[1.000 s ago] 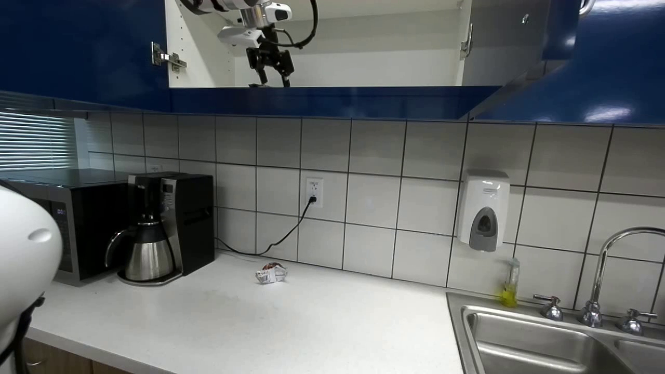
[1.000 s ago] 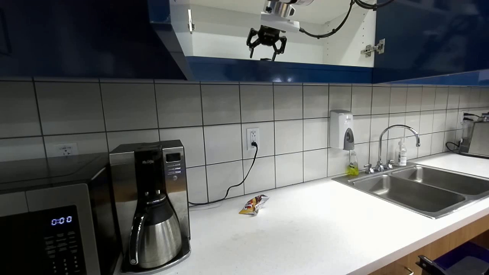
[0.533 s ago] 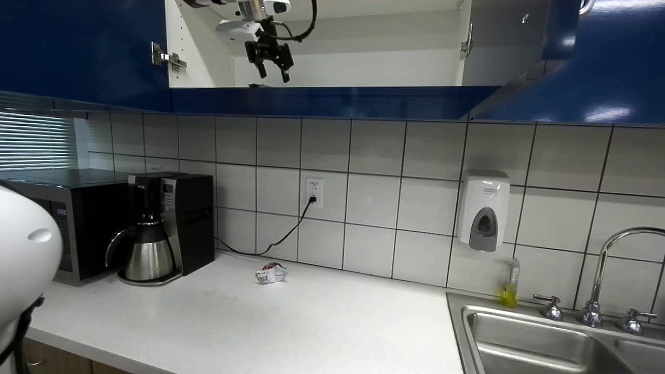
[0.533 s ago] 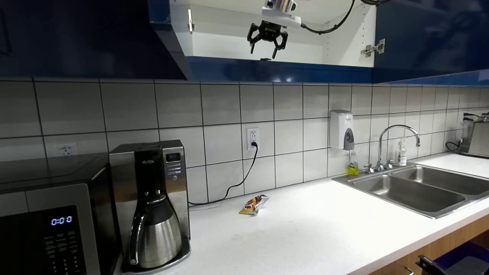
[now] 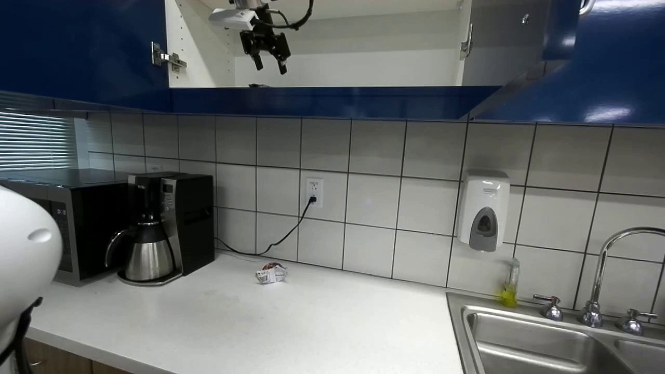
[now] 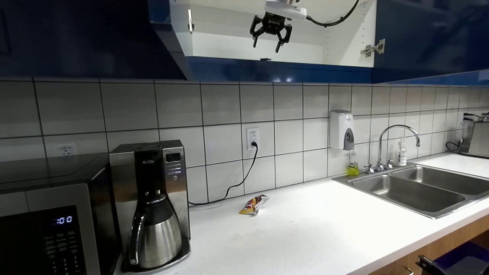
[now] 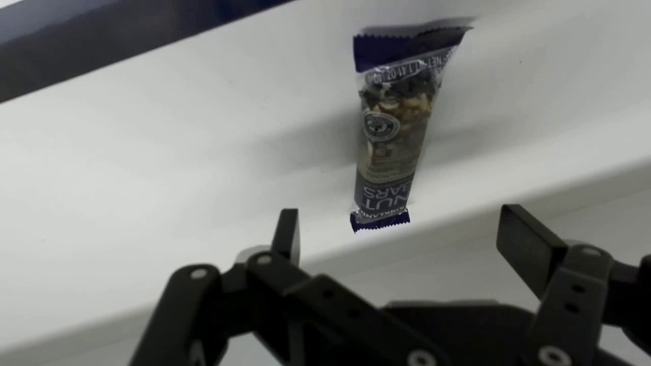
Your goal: Move the granola bar to the bottom shelf of the cabinet
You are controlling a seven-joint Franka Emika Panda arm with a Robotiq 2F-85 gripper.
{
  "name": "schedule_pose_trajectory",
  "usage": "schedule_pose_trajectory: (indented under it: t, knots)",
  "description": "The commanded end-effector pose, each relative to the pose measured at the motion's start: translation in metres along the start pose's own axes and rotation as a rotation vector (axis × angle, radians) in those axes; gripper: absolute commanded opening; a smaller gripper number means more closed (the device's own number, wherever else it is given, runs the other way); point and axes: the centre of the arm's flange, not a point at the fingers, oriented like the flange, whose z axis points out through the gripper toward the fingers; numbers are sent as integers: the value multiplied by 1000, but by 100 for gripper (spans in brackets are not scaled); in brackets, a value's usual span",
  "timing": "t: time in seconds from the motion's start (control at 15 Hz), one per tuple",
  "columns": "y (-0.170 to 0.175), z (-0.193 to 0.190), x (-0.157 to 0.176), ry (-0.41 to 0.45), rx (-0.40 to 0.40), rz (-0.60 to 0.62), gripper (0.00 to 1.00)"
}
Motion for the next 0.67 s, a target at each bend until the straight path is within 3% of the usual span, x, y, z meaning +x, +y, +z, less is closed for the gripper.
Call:
schedule_pose_trajectory:
  t: [0.0,0.6]
  knots:
    - [14,-18,-21,6,-25,-22,100]
    - [35,-44,-64,0,-67,-53,100]
